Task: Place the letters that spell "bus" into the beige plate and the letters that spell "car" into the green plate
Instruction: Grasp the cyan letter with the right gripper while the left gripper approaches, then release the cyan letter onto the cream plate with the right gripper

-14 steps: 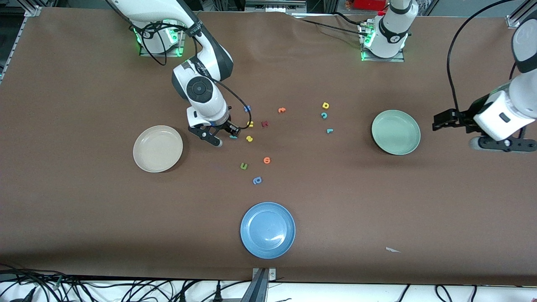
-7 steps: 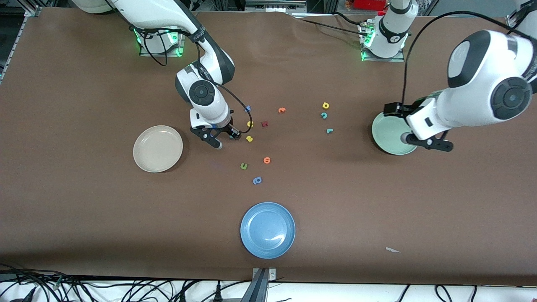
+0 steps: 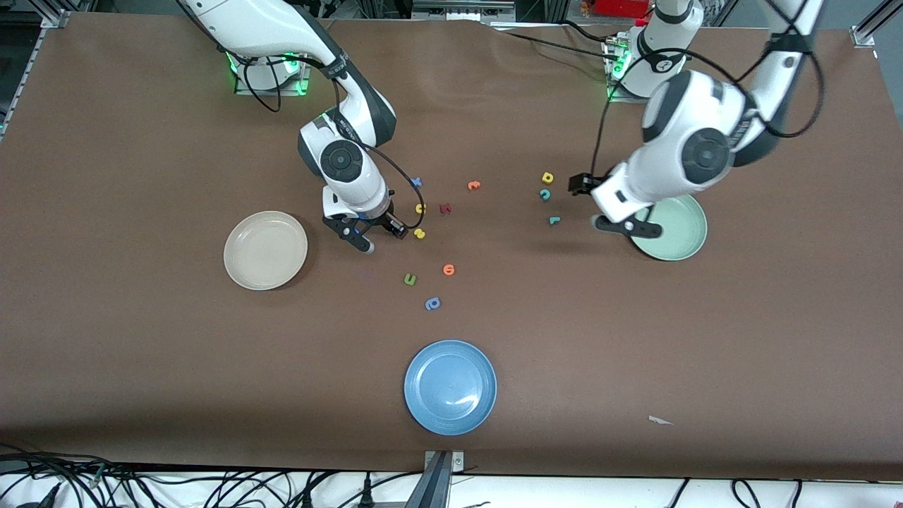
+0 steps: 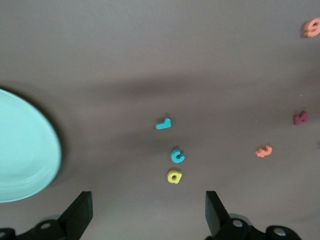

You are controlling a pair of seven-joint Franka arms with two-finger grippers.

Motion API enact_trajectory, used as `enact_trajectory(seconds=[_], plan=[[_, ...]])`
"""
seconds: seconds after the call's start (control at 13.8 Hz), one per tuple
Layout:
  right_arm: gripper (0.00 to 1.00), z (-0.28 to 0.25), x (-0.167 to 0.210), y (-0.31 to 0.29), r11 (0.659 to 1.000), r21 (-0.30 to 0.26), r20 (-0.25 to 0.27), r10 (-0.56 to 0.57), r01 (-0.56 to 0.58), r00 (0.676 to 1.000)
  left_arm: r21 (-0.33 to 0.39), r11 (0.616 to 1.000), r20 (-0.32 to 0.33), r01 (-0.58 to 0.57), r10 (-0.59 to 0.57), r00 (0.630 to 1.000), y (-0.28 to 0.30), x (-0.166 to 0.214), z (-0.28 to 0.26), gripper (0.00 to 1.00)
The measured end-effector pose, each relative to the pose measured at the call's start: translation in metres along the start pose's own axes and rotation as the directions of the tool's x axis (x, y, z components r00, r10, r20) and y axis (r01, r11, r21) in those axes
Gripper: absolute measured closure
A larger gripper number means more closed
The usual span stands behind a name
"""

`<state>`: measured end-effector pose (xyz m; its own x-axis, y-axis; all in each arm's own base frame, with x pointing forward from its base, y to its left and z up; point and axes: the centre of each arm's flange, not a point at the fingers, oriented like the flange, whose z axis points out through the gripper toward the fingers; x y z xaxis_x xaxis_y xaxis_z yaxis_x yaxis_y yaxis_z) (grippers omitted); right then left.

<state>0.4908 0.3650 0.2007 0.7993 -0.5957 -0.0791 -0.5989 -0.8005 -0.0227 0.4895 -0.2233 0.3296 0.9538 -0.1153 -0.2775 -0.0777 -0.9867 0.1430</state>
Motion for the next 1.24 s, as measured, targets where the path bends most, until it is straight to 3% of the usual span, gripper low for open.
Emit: enact_trajectory(seconds=[0.22,0.58,0.73,0.87,1.09,1.24], plan=[[0.36,0.011,-0.004,0.001,1.0,0.007,0.0,0.004,-0.004,1.0,0.027,1.0,0.015,-0.011,0.011,1.0,0.005,-0.028,0.062,0.09],[0.39,0.025,-0.017,0.002,1.0,0.012,0.001,0.008,-0.008,1.0,0.039,0.999,-0.041,-0.012,0.013,0.999,0.002,-0.059,0.126,0.11],[0.42,0.028,-0.017,0.004,1.0,0.007,0.001,0.007,-0.007,1.0,0.035,0.999,-0.035,0.013,-0.011,0.999,0.007,-0.064,0.142,0.24],[0.46,0.029,-0.017,0.004,1.0,0.007,0.0,0.006,-0.006,1.0,0.022,1.0,-0.032,0.021,-0.02,0.999,0.011,-0.063,0.155,0.26],[0.69,0.026,-0.016,0.004,1.0,0.011,-0.003,0.007,-0.007,1.0,0.01,0.999,-0.027,0.034,-0.033,0.999,0.015,-0.063,0.17,0.3],[0.7,0.025,-0.012,0.004,1.0,0.012,-0.008,0.01,-0.01,1.0,0.0,0.999,-0.033,0.035,-0.035,0.999,0.018,-0.062,0.178,0.32]])
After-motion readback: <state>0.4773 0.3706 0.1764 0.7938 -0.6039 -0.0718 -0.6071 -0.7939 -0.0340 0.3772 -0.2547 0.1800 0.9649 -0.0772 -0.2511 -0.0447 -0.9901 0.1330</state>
